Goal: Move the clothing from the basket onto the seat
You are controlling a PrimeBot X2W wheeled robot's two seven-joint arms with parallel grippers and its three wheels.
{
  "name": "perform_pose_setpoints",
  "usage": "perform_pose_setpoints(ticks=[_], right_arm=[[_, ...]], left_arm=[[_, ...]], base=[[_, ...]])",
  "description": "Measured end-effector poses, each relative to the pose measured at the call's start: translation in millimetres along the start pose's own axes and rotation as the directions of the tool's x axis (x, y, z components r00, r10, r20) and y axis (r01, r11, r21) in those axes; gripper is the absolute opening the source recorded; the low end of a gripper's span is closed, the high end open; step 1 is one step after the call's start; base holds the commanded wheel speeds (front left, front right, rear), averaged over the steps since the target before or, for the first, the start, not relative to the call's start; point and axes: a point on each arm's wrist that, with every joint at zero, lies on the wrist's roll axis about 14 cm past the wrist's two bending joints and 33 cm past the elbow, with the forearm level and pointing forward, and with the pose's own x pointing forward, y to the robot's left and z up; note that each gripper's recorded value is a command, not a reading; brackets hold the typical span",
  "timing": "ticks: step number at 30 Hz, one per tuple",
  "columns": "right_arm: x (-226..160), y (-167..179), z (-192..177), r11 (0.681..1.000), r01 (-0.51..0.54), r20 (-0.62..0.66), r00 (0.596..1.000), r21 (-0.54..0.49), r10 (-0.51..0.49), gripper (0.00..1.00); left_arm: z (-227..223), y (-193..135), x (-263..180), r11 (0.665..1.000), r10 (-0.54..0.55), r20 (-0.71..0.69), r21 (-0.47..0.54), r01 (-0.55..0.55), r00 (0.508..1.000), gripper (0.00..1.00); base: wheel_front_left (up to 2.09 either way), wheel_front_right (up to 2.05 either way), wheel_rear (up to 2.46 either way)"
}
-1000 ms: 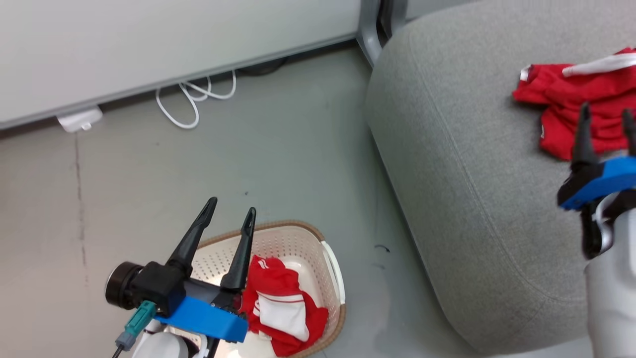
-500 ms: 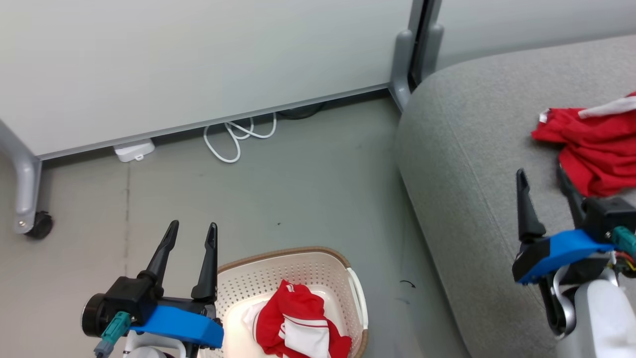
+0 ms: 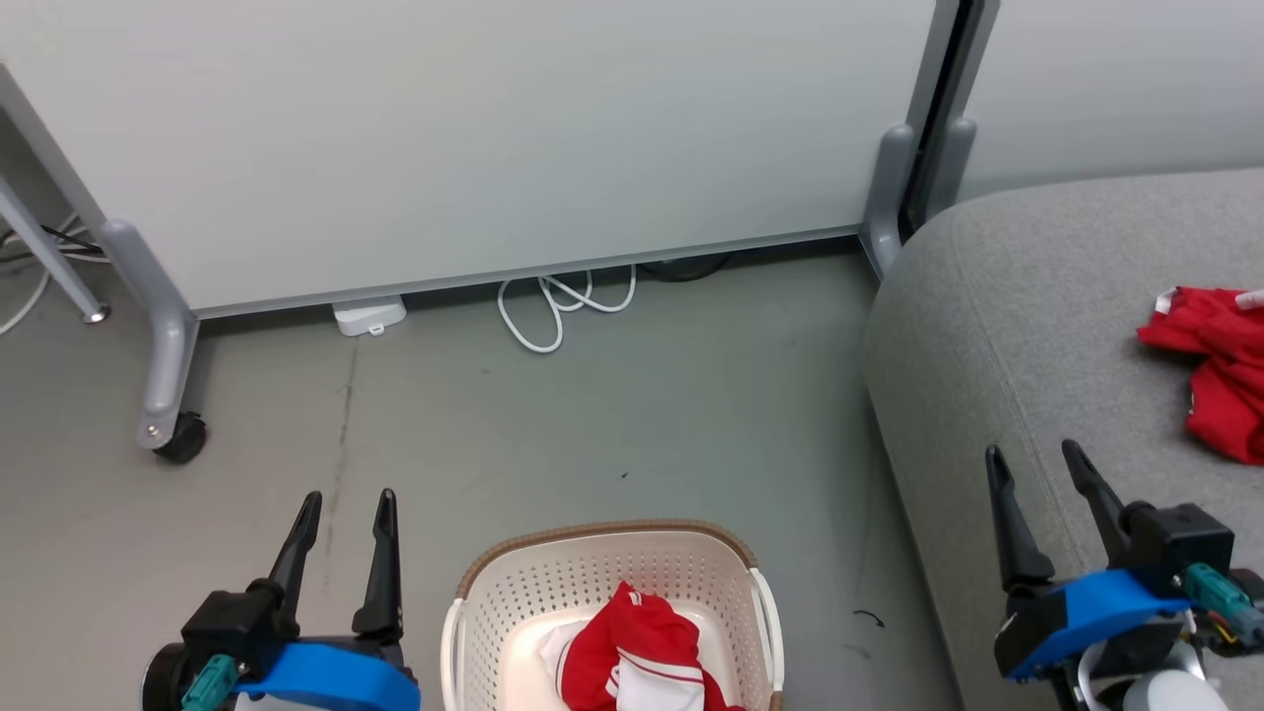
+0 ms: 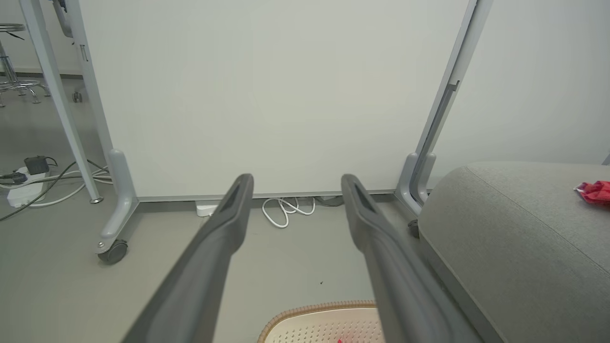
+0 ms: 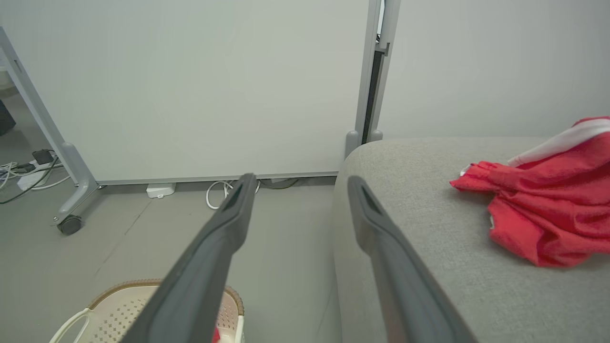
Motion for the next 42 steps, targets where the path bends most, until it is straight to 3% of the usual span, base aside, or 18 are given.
perform_pose_setpoints(ticks=[16, 42], right_arm=[[-13, 26, -1, 0.997, -0.075, 0.001, 0.997, 0.025, 0.075, 1.00], [-4, 31, -14, 0.995, -0.089, -0.038, 0.995, 0.035, 0.091, 1.00]], left_arm=[[-4, 18, -21, 0.998, 0.060, -0.011, -0.006, -0.060, 0.998, 1.00], [-27, 7, -7, 1.000, 0.016, -0.085, -0.011, -0.017, 0.996, 1.00]], base=[[0.00, 0.00, 0.00], [0.00, 0.00, 0.00]])
